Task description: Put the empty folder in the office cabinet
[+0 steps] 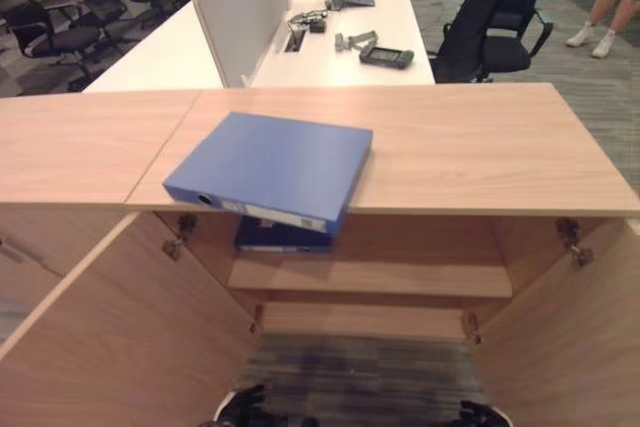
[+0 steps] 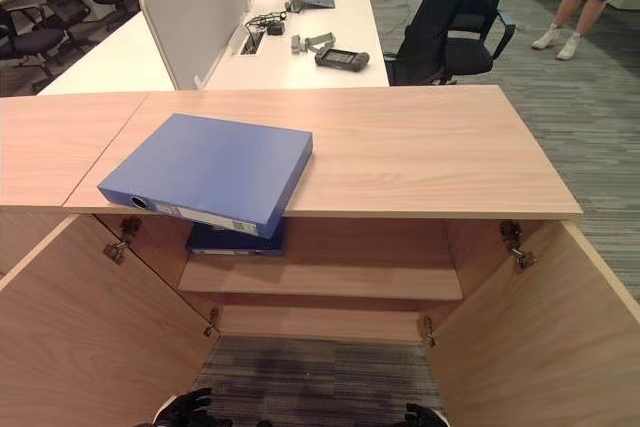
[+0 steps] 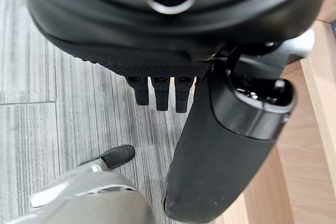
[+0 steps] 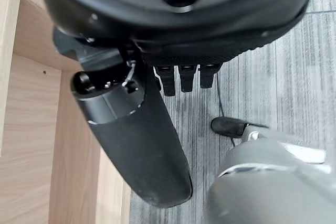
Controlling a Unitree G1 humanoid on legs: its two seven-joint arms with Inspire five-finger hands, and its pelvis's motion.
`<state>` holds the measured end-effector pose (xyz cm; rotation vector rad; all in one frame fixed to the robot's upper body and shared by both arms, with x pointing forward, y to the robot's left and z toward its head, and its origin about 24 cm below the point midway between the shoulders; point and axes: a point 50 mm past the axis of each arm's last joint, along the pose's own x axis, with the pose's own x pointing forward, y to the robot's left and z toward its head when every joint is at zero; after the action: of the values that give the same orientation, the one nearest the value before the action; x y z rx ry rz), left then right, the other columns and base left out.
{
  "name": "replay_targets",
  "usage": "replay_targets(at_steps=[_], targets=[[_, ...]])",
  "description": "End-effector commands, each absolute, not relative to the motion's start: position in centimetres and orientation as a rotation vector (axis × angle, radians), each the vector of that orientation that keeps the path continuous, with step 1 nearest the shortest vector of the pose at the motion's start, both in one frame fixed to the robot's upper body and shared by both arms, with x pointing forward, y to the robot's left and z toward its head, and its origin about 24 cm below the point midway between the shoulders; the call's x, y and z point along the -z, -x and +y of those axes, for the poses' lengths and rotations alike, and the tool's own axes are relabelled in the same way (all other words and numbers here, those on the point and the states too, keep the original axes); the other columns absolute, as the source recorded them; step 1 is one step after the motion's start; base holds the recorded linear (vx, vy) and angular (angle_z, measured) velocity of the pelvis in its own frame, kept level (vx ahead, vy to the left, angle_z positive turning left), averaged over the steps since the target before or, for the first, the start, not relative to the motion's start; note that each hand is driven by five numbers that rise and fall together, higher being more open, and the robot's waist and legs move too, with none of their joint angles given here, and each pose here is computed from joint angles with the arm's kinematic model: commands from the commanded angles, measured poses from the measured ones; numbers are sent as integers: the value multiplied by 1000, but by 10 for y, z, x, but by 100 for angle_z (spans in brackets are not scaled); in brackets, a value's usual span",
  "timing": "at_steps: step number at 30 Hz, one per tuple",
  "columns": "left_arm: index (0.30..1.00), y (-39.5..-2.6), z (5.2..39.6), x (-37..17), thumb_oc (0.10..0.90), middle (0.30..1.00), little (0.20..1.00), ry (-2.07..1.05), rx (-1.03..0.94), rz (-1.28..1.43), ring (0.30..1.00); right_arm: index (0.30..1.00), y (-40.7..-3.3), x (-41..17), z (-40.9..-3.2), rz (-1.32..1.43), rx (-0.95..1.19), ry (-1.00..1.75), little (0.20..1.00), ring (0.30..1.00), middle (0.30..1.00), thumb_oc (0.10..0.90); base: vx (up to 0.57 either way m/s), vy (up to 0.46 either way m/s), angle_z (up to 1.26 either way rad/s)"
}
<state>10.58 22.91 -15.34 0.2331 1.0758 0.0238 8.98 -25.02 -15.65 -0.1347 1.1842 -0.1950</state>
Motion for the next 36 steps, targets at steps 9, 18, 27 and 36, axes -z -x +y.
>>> replay_targets(at_steps=[9, 18, 27, 36], targets=[[900, -160, 233, 129, 800, 900, 900, -299, -14, 863, 900, 900, -98, 149, -267, 1143, 197, 201, 900, 900, 900, 800, -15, -68, 2], [900, -167, 232, 125, 800, 900, 900, -281, -23, 838, 900, 900, -100, 148, -267, 1129, 207, 184, 900, 900, 900, 800, -56, -81, 14], [900, -164, 226, 129, 800, 900, 900, -251, -20, 857, 900, 900, -114, 142, -274, 1097, 209, 209, 900, 900, 900, 800, -122, -34, 6], [900, -151, 226, 135, 800, 900, 900, -273, -7, 892, 900, 900, -97, 149, -269, 1148, 231, 174, 900, 900, 900, 800, 33, 52, -4]])
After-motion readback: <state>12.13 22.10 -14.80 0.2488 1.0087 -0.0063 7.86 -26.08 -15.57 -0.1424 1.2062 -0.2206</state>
